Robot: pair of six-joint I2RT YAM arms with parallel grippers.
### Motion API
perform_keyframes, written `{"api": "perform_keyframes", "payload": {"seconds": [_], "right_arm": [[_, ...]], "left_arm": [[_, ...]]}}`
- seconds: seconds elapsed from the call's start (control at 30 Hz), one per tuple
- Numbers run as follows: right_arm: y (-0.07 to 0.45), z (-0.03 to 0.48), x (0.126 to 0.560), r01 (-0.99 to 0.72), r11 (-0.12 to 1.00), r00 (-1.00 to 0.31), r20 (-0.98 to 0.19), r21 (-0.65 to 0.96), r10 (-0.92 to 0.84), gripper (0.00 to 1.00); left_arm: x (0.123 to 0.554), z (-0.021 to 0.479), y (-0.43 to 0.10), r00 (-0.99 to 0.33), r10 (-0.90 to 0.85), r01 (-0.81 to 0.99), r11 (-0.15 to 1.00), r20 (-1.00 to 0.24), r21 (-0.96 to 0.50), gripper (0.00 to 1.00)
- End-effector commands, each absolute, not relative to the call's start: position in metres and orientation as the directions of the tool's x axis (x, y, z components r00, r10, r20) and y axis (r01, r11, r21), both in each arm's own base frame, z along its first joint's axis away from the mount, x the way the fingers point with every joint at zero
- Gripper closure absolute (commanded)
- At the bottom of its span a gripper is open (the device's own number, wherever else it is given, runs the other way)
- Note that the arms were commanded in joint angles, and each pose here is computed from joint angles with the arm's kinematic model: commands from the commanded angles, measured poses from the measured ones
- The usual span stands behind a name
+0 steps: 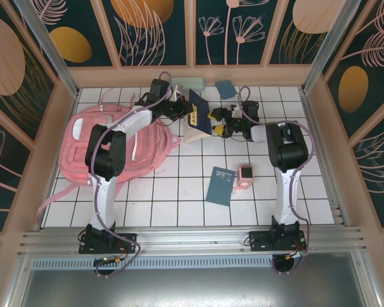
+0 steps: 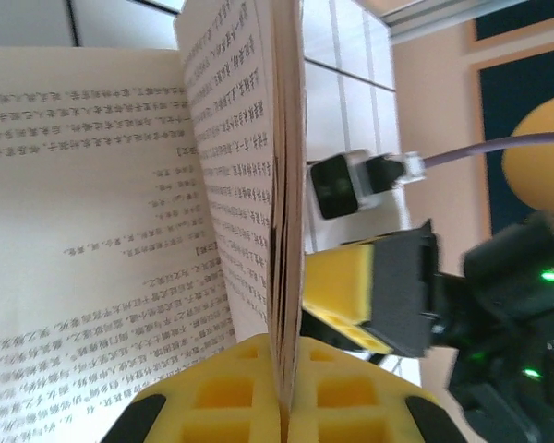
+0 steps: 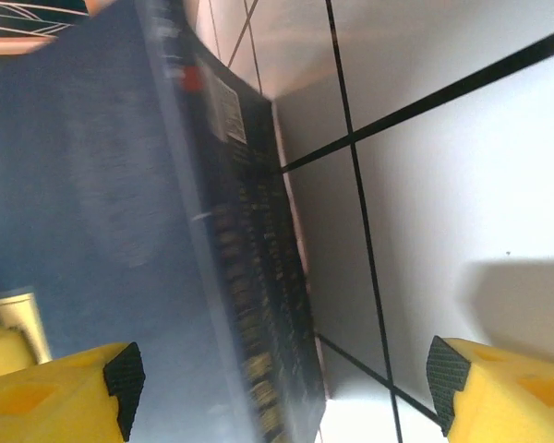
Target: Pack books, pencil case, and school supplies into a backpack
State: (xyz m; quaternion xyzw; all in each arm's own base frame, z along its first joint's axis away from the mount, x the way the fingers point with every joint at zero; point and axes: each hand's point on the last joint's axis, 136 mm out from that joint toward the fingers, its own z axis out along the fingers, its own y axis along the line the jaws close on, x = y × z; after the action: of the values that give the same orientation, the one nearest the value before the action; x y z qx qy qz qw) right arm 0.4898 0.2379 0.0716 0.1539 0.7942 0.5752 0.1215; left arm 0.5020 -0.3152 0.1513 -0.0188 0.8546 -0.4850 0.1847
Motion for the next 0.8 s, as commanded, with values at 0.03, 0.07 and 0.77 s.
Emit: {"api": "perform_keyframes", "payload": {"seconds": [0.03,0.07,0.77], "right_arm": [[0.248,0.083,0.478,0.082,0.185,-0.942,0.016,0.979,0.335,0.17],[0.250,0.088,0.476,0.067,0.161,-0.946,0.012,0.985,0.325,0.15],[0.264,0.157,0.454,-0.069,-0.092,-0.961,-0.041,0.993,0.273,0.67]], "left_arm": [[0.490,0.208,-0.321,-0.909,-0.200,0.256,0.424,-0.365,-0.869,1.00],[0.489,0.210,-0.321,-0.909,-0.199,0.259,0.419,-0.367,-0.870,1.00],[0.464,0.183,-0.315,-0.923,-0.135,0.248,0.506,-0.360,-0.826,0.98]]}}
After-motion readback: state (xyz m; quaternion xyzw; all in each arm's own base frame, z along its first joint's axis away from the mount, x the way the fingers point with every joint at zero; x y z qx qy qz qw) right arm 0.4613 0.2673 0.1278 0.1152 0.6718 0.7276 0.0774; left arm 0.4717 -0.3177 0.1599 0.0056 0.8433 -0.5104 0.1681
